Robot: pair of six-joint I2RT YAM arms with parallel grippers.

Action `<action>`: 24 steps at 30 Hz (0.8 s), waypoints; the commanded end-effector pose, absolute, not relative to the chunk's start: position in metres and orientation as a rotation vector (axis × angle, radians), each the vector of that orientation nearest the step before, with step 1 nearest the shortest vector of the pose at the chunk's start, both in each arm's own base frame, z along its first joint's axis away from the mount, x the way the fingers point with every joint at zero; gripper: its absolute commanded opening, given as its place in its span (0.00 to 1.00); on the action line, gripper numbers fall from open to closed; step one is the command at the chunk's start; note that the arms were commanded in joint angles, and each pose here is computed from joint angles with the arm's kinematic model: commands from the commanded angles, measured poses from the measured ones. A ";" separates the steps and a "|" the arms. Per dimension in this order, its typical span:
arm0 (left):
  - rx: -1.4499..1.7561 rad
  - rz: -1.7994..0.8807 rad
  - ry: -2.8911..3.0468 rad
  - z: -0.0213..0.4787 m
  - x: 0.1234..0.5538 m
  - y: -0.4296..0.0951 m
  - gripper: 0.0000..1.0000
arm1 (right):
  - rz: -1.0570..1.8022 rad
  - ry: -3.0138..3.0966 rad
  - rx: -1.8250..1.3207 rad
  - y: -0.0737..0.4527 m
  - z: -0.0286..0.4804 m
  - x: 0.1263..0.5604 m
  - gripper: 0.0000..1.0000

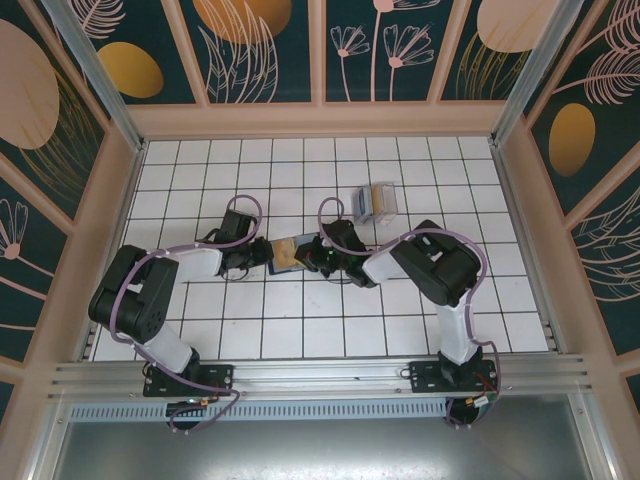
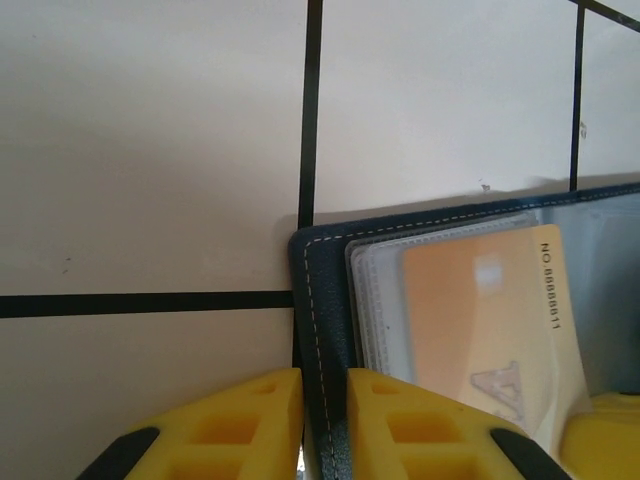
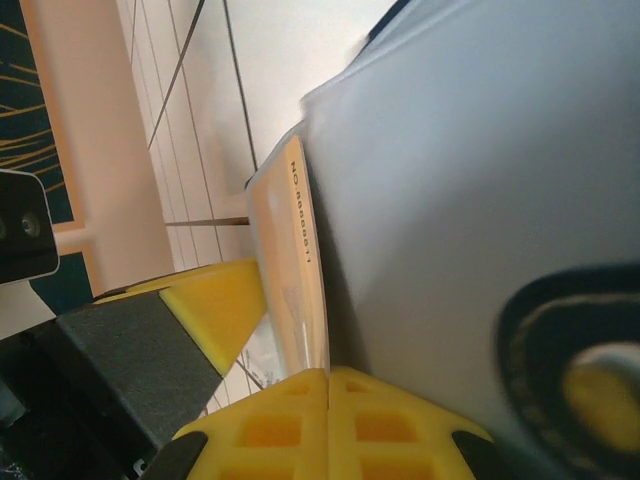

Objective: Put the credit cards into the card holder

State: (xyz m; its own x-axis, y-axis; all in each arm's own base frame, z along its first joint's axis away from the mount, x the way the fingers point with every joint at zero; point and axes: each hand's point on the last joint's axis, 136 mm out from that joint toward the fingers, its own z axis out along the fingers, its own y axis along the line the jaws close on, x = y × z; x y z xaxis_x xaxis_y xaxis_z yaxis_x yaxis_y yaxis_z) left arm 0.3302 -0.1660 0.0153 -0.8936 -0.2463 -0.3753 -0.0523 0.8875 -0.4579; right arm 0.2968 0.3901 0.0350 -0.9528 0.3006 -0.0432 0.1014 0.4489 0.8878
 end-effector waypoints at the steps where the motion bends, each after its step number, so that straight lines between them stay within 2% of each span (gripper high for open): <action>1: -0.203 -0.594 2.666 0.006 0.318 -0.162 0.22 | 1.413 2.579 0.313 0.395 0.014 0.287 0.01; 3: -0.202 -0.587 2.670 0.006 0.318 -0.161 0.22 | 1.398 2.600 0.294 0.395 0.012 0.284 0.03; 9: -0.203 -0.568 2.670 0.006 0.317 -0.159 0.22 | 1.282 2.620 0.196 0.381 0.018 0.285 0.24; 12: -0.209 -0.573 2.659 0.008 0.317 -0.158 0.22 | 1.186 2.641 0.132 0.372 0.024 0.291 0.30; 20: -0.214 -0.590 2.648 0.011 0.318 -0.160 0.22 | 0.986 2.631 0.016 0.360 0.039 0.304 0.32; 24: -0.217 -0.603 2.650 0.013 0.317 -0.161 0.22 | 0.950 2.639 -0.035 0.363 0.032 0.308 0.29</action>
